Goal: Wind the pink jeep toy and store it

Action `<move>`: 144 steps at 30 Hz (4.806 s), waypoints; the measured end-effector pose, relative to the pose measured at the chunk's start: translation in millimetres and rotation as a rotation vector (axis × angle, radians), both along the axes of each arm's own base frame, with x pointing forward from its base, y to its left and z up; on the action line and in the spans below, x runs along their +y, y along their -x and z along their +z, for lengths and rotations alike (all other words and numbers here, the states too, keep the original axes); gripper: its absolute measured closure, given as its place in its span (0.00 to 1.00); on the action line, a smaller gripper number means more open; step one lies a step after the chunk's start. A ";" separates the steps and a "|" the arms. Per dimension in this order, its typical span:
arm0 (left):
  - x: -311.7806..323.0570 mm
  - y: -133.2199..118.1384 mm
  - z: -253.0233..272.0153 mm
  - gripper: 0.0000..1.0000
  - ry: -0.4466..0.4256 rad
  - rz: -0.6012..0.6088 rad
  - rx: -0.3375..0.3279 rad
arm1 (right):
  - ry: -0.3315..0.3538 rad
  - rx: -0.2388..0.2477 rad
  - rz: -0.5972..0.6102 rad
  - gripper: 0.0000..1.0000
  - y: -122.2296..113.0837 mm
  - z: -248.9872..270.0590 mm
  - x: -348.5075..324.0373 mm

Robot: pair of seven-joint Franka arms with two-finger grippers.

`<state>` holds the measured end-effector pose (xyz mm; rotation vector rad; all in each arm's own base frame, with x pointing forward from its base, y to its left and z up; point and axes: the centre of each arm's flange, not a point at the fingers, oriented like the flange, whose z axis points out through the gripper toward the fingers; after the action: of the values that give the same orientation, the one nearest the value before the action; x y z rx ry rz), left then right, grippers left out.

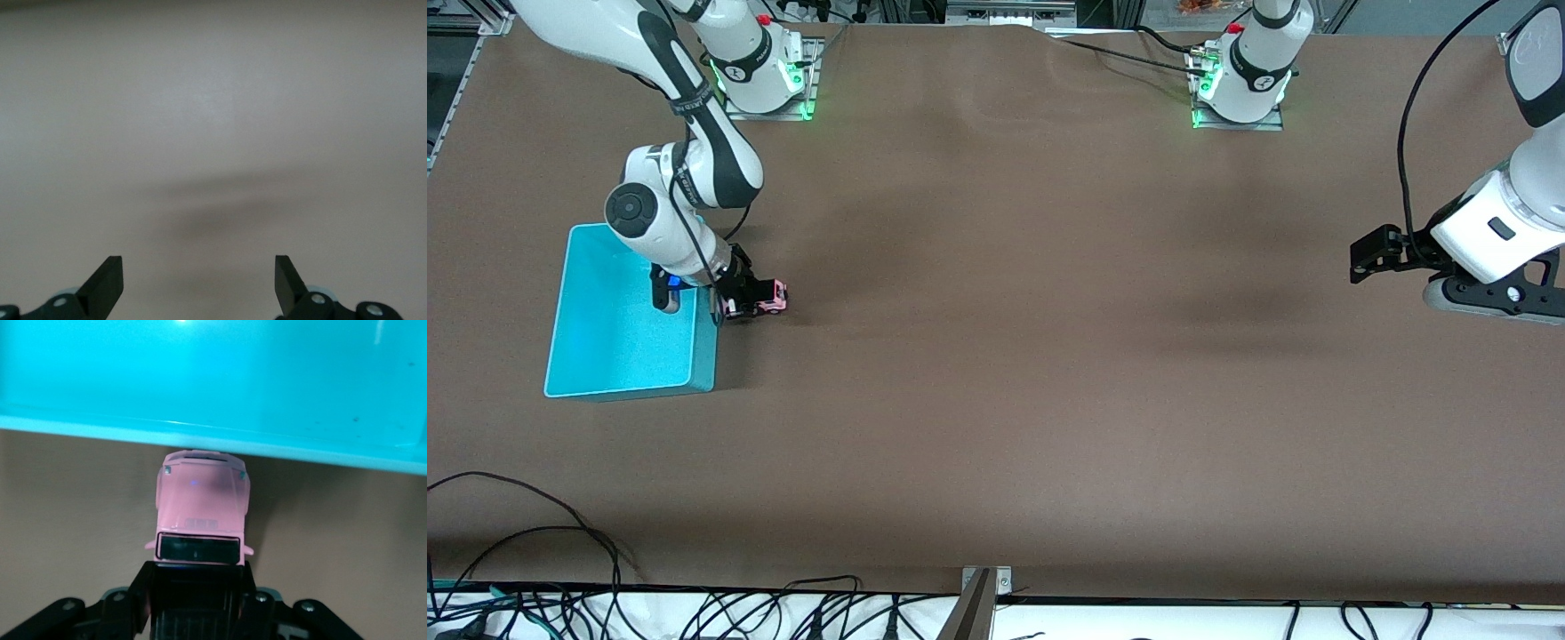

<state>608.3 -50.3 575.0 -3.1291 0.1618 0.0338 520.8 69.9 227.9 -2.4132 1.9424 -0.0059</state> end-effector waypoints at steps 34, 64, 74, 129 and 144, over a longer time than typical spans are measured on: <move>-5.7 3.6 3.9 0.00 0.028 0.029 0.005 | -0.006 0.139 0.738 0.47 -13.6 109.6 -115.1; -11.1 4.8 4.7 0.00 0.034 0.019 0.007 | 0.003 0.210 0.868 0.47 22.6 -37.0 -233.7; -10.3 4.8 4.6 0.00 0.034 0.024 0.007 | 0.005 0.210 0.867 0.24 26.1 -43.5 -234.6; -10.4 7.2 11.3 0.00 0.035 0.025 -0.005 | 0.024 -0.026 1.093 0.00 -48.7 279.3 -17.2; -9.3 7.1 11.3 0.00 0.035 0.027 -0.005 | 0.026 0.114 1.310 0.00 -30.7 334.6 -13.0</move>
<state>601.2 -59.6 586.3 -3.1661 0.1209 0.0240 551.5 56.9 562.4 -3.1855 0.0736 0.1448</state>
